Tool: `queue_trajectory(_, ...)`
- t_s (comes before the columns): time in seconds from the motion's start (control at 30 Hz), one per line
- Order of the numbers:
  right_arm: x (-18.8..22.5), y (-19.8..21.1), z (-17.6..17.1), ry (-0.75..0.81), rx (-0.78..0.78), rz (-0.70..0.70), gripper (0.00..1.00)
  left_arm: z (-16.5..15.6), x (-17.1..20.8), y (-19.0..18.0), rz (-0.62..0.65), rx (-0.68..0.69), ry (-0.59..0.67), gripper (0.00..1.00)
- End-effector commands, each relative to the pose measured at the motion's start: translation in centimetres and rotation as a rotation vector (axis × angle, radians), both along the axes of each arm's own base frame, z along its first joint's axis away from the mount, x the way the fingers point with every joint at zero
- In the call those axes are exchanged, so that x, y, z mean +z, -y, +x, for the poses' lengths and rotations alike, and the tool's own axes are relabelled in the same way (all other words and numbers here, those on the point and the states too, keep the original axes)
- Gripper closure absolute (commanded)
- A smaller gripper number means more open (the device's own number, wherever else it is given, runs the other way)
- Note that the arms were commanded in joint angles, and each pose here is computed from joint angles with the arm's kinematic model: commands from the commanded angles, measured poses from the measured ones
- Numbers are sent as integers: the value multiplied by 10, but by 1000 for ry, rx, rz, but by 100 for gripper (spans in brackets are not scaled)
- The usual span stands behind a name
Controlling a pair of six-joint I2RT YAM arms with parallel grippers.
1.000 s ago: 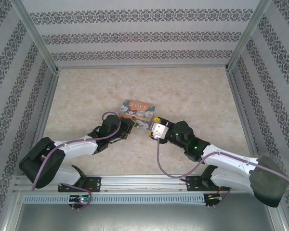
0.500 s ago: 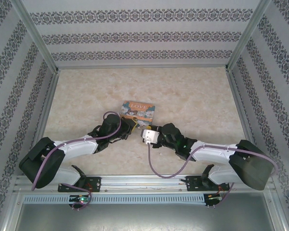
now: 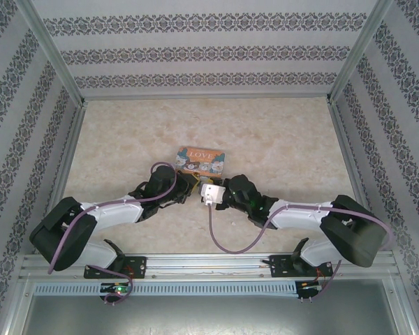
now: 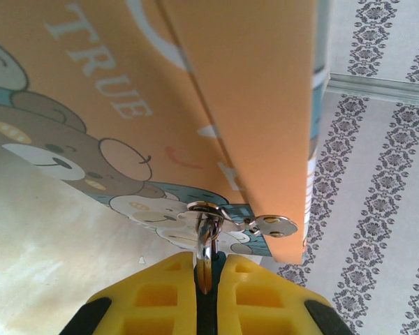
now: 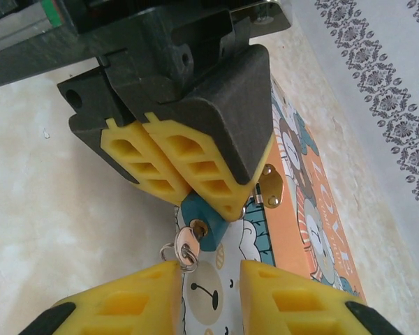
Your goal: Unlock the padlock with the key
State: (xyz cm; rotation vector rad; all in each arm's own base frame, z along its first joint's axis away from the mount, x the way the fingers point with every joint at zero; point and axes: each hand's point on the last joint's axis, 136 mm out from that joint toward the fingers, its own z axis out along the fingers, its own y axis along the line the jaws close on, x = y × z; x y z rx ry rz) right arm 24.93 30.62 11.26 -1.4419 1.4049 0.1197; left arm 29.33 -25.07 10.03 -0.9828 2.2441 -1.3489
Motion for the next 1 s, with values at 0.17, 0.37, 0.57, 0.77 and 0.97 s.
queue_trajectory(0.17,4,-15,-1,20,27,9,74,9,20,8,-36,-1,38,100)
queue_trajectory(0.37,-4,-15,-3,13,24,-4,75,10,22,9,-40,-3,42,100)
queue_trajectory(0.57,1,-19,5,24,1,25,77,10,21,10,-42,-8,39,100)
queue_trajectory(0.77,1,-21,11,34,-20,31,80,11,22,11,-47,-10,43,100)
queue_trajectory(0.97,3,-20,16,31,-61,54,91,11,22,12,-55,-9,43,100)
